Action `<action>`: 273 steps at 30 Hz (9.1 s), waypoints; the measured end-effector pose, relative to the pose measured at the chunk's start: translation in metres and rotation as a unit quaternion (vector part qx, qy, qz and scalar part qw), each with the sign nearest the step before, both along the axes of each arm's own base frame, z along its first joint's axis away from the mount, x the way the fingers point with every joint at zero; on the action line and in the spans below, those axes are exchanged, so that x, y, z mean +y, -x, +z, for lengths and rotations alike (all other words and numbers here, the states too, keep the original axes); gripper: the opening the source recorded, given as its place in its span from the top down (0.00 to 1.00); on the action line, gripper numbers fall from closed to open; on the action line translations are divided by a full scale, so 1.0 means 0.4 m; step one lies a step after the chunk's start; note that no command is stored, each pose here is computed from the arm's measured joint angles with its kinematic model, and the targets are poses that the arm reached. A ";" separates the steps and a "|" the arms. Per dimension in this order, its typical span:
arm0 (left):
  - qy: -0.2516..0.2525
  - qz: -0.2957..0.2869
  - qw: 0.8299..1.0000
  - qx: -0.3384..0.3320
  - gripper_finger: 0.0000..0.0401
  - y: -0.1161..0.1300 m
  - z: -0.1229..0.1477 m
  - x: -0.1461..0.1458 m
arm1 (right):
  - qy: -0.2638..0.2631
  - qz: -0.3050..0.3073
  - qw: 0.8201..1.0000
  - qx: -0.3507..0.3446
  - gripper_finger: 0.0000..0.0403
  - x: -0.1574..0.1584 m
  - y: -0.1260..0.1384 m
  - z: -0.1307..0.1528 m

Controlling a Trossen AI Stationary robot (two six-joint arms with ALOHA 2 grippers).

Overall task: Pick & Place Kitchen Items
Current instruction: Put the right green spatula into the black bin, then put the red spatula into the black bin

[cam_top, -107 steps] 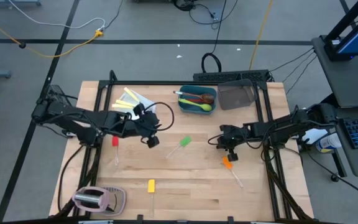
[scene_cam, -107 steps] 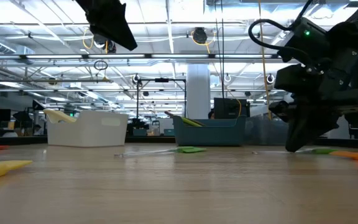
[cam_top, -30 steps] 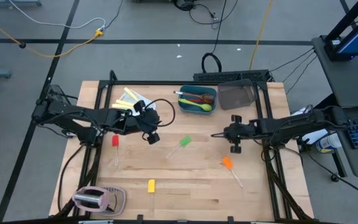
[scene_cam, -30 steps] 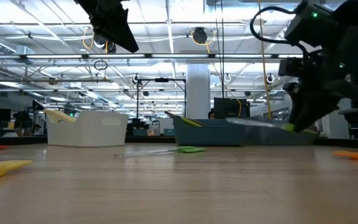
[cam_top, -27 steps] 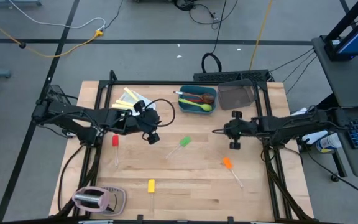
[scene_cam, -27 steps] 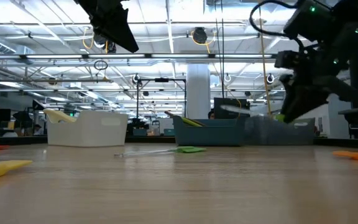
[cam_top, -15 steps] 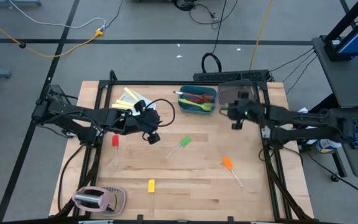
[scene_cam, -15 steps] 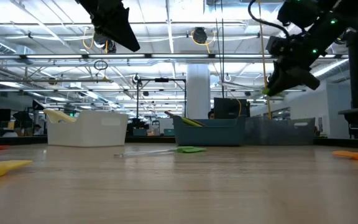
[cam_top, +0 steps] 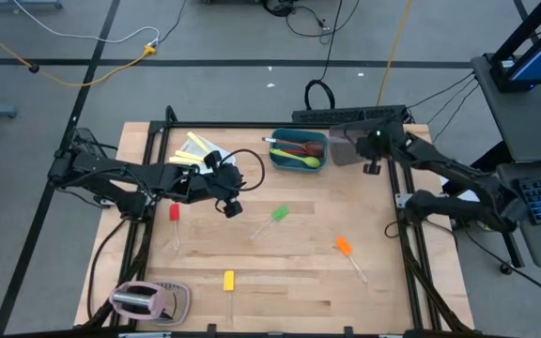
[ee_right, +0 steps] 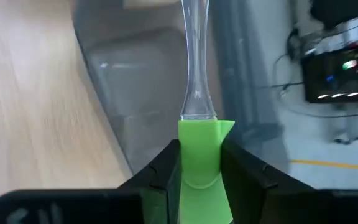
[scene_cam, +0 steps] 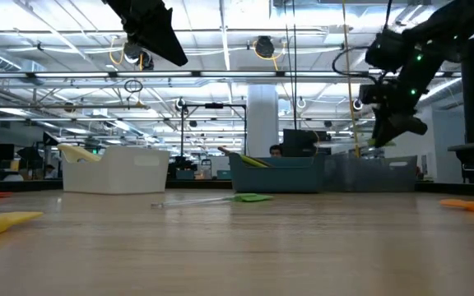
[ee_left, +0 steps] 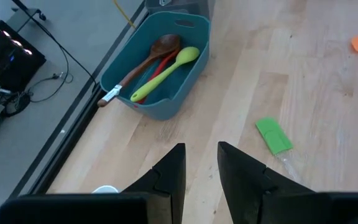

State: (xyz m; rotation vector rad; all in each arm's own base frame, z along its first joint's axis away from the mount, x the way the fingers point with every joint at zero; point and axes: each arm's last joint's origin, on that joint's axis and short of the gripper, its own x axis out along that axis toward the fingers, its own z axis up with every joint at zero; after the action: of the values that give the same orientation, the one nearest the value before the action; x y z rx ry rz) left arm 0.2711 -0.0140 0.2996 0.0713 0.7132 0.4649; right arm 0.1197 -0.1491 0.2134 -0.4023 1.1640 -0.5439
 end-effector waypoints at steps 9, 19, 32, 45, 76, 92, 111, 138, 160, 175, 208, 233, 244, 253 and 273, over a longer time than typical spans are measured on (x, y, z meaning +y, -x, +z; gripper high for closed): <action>0.002 0.001 1.000 -0.001 0.76 0.000 0.000 0.000 | -0.052 -0.015 0.998 0.029 0.79 -0.083 0.033 -0.065; 0.010 0.006 1.000 -0.004 0.76 0.001 -0.001 -0.003 | -0.065 -0.070 0.993 0.064 0.69 -0.109 0.034 -0.106; 0.016 0.006 1.000 -0.006 0.76 0.002 -0.001 -0.009 | -0.055 -0.098 0.993 0.025 0.54 -0.116 0.026 -0.100; 0.019 0.009 1.000 -0.008 0.76 0.002 -0.001 -0.009 | 0.005 -0.096 0.993 -0.066 0.54 -0.038 -0.016 -0.009; 0.084 0.048 0.994 -0.041 0.76 0.001 -0.002 -0.012 | -0.340 0.075 0.893 -0.285 0.55 0.356 -0.135 0.000; 0.225 0.115 0.967 0.031 0.76 0.040 -0.063 -0.017 | -0.296 0.132 0.863 -0.388 0.55 0.408 -0.113 -0.134; 0.353 0.430 0.807 0.200 0.47 0.200 -0.292 -0.015 | -0.276 0.161 0.851 -0.417 0.55 0.405 -0.088 -0.179; 0.385 0.506 0.738 0.228 0.43 0.310 -0.436 -0.071 | -0.291 0.121 0.846 -0.430 0.55 0.409 -0.087 -0.180; 0.374 0.311 0.858 0.167 0.96 0.258 -0.411 -0.098 | -0.258 0.147 0.843 -0.449 0.55 0.420 -0.090 -0.166; 0.310 0.129 0.937 0.094 0.93 0.206 -0.396 -0.128 | -0.258 0.147 0.841 -0.452 0.55 0.420 -0.090 -0.165; 0.197 0.110 0.969 0.104 0.46 0.128 -0.476 -0.065 | -0.259 0.148 0.840 -0.454 0.55 0.420 -0.091 -0.163; 0.226 0.066 0.970 0.055 0.95 0.108 -0.454 -0.073 | -0.259 0.149 0.836 -0.460 0.55 0.420 -0.092 -0.160; 0.222 0.067 0.971 0.048 0.75 0.103 -0.449 -0.073 | -0.261 0.146 0.836 -0.460 0.55 0.420 -0.092 -0.161; 0.217 0.114 0.966 0.078 0.66 0.069 -0.382 -0.079 | -0.261 0.148 0.831 -0.469 0.55 0.420 -0.093 -0.156; 0.274 0.349 0.896 0.016 0.63 0.095 -0.448 -0.050 | -0.258 0.151 0.829 -0.472 0.55 0.420 -0.093 -0.154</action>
State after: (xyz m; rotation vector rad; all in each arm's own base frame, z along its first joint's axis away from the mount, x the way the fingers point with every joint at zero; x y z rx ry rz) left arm 0.2329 -0.0340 0.1206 -0.7355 0.8734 0.9305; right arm 0.1570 0.0190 0.1519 0.1699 0.2313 -0.0786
